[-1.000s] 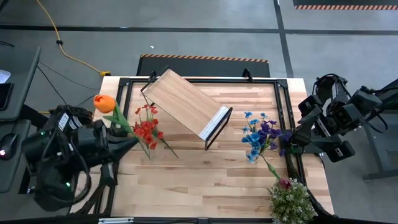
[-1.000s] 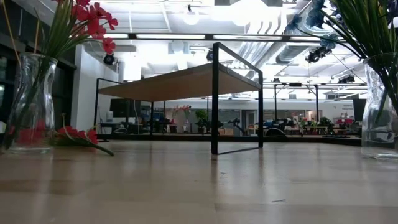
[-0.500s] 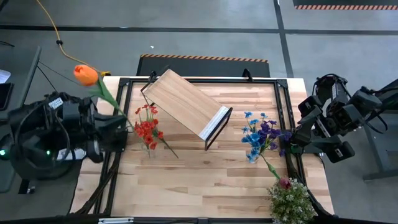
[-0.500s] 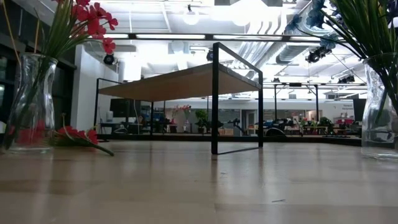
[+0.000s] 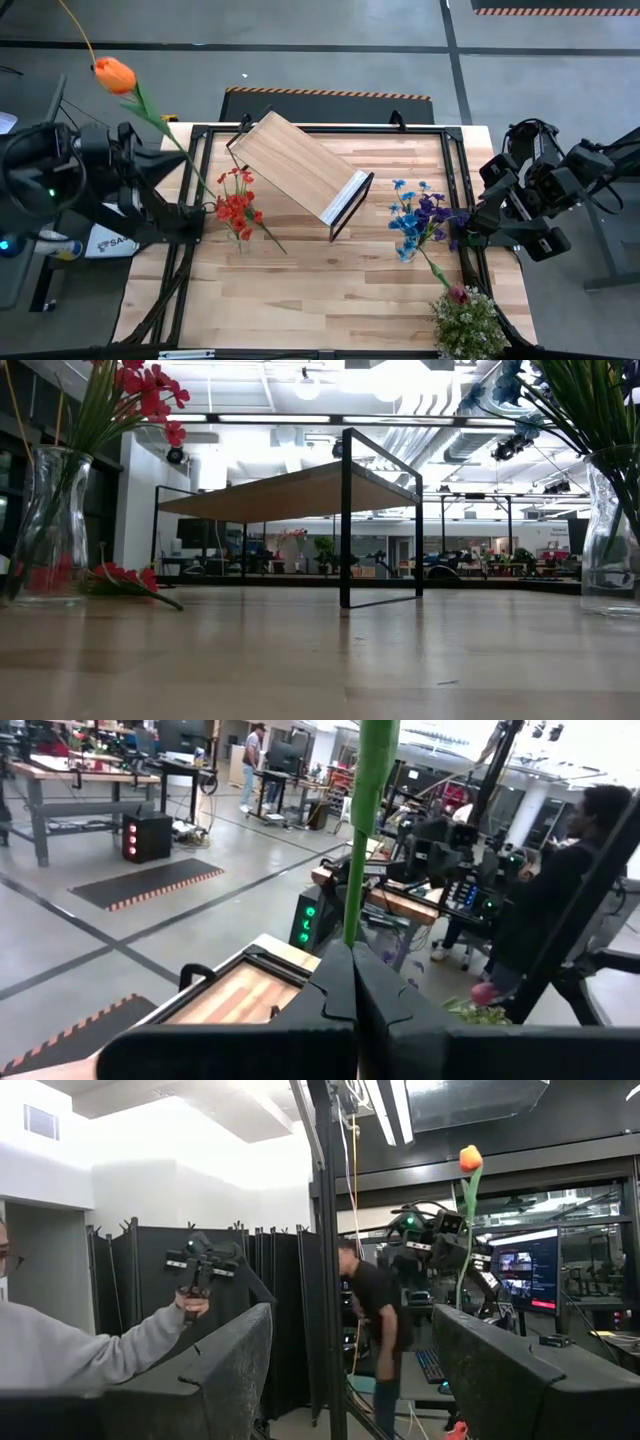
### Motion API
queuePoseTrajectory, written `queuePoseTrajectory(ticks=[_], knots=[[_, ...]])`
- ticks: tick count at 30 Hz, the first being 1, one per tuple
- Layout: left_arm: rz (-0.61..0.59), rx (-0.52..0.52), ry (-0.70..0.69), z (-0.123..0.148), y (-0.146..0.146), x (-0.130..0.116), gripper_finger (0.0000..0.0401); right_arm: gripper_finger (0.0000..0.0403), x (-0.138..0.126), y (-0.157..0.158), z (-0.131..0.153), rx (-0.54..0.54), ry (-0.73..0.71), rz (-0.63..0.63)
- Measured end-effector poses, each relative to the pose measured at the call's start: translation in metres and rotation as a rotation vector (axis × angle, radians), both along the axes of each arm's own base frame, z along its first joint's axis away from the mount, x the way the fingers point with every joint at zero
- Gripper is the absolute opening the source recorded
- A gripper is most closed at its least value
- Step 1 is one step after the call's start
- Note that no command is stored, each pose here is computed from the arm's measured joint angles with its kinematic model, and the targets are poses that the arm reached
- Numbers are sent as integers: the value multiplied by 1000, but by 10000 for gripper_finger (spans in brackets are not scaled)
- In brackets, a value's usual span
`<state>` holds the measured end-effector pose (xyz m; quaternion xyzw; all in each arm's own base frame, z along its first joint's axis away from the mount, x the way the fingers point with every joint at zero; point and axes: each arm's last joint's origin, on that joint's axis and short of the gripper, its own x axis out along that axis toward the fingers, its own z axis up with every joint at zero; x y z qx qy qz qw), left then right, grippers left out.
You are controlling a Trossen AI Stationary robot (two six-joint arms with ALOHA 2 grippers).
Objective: Pick and place flowers into a vace then onto a shelf
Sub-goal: Put the orange tulip into the left transparent vase
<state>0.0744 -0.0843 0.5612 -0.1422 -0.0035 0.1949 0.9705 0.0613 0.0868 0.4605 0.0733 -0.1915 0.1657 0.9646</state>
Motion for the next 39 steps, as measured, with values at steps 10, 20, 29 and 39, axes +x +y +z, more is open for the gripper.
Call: queuePoseTrajectory(ticks=[10,20,29,39], knots=[[-9,3,-4,6,38,-19,20,265,1,-2,-1,14,34,-62],[-13,5,-11,8,77,-39,20,265,1,-2,-1,14,35,-65],[-24,-14,-17,-6,114,-57,20,265,1,-2,-1,14,35,-65],[-65,-108,-15,-56,138,-70,20,265,1,-2,-1,17,42,-76]])
